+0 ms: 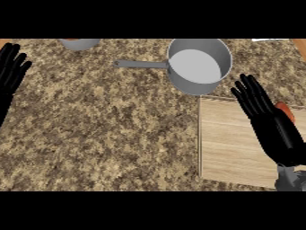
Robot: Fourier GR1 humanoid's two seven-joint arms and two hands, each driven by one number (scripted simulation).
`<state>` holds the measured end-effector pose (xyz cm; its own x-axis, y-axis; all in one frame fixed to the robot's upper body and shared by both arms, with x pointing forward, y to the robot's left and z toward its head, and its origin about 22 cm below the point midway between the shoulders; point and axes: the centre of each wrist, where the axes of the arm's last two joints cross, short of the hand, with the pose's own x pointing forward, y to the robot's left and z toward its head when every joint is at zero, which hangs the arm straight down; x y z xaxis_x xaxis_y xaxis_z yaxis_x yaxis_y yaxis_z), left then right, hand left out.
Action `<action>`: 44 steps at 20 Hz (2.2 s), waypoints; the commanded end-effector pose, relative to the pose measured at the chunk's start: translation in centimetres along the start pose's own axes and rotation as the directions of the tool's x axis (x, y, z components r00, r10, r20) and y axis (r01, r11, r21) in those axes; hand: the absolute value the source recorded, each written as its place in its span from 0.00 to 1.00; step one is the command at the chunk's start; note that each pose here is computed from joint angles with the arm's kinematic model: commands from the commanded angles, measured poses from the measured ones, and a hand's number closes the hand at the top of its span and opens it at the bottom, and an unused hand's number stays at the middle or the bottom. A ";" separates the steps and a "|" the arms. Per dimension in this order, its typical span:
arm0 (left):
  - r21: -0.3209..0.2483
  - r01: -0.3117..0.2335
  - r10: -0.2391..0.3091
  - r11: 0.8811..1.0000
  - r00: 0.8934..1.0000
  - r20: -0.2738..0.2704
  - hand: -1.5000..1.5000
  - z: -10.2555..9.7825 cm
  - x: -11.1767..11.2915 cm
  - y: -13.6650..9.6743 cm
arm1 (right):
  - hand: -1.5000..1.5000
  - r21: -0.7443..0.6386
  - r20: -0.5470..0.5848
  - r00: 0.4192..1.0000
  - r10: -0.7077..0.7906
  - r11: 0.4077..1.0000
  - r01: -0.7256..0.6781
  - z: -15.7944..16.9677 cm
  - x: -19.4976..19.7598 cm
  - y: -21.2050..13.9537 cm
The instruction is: Pick the sweet potato from the tray and place it in the pot
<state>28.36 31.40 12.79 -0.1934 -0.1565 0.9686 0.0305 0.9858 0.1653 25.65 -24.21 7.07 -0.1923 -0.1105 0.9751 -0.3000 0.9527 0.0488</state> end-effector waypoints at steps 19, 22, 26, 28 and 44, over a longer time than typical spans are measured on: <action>0.151 -0.066 0.087 0.986 0.987 -0.133 0.50 0.3 -4.2 -5.6 | 0.00 -0.070 0.201 0.816 0.542 0.839 -0.540 4.8 7.7 -27.5; 0.184 -0.058 0.084 0.981 0.987 -0.136 0.50 -1.0 -4.0 -4.9 | 0.00 0.109 0.126 0.796 0.592 0.789 -0.604 3.8 8.9 -27.2; 0.160 -0.064 0.085 0.985 0.988 -0.128 0.50 -0.1 -3.7 -4.4 | 0.00 0.333 0.014 0.693 0.721 0.650 -0.683 2.9 10.8 -26.6; 0.182 -0.051 0.075 0.982 0.989 -0.127 0.50 -0.9 -2.7 -4.3 | 0.00 0.446 0.008 0.618 0.786 0.550 -0.706 1.9 11.0 -25.5; 0.221 -0.036 0.068 0.975 0.988 -0.141 0.50 0.9 -3.7 -4.7 | 0.00 0.664 -0.002 0.482 0.876 0.361 -0.655 -1.8 6.6 -20.3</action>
<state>28.60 27.61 8.04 -0.0481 -0.0881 0.9949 -0.1627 0.9835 0.0792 32.34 -44.58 13.04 -0.3430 0.8082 0.4787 -0.5463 0.2429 -0.8016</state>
